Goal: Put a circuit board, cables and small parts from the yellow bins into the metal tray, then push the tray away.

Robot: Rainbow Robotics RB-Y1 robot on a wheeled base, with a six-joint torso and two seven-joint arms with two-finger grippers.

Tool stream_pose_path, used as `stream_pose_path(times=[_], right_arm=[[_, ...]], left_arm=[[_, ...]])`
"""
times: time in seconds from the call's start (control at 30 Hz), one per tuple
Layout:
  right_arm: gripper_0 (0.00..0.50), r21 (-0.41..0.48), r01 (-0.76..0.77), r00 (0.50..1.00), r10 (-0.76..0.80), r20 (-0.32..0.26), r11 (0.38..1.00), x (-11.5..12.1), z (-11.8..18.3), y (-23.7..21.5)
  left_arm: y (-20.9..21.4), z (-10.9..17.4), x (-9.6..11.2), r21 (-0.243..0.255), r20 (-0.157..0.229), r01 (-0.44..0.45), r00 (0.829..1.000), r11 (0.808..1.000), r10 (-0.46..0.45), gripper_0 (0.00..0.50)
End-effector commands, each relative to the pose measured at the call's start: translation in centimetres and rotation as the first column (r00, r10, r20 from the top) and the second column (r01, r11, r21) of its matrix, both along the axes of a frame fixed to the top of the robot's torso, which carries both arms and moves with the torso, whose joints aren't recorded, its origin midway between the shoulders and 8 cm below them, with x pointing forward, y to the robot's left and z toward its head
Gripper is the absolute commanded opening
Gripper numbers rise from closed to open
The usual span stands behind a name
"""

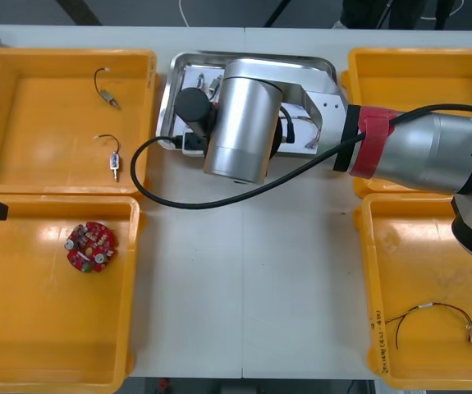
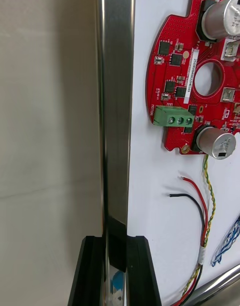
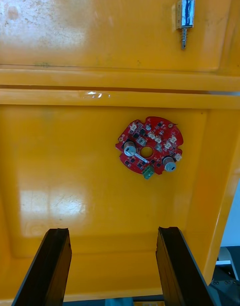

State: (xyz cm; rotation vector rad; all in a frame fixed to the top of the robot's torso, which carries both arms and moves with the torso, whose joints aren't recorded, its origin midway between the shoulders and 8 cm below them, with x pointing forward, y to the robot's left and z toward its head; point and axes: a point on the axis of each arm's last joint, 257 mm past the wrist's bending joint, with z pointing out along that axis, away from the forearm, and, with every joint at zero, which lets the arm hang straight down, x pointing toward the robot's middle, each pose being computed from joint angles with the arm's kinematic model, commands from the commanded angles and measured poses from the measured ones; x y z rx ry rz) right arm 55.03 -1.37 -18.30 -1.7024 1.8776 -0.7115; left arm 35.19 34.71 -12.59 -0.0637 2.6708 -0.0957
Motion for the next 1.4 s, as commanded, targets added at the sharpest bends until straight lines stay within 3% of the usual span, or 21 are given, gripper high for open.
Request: stream_pose_path(times=[0.03,0.33,1.4], right_arm=[[0.000,0.037,-0.064,0.995,0.061,0.080,0.997,1.4,4.4,3.2],[0.000,-0.038,-0.103,0.984,0.108,0.141,0.994,3.0,4.4,2.8],[0.000,-0.076,-0.136,0.971,0.148,0.187,0.988,6.6,5.0,1.6]], left_arm=[[1.2,1.1,-0.5,0.081,0.016,0.054,0.998,0.995,-0.056,0.500],[1.2,1.1,-0.5,0.081,0.016,0.054,0.998,0.995,-0.056,0.500],[1.2,1.1,-0.5,0.081,0.016,0.054,0.998,0.995,-0.056,0.500]])
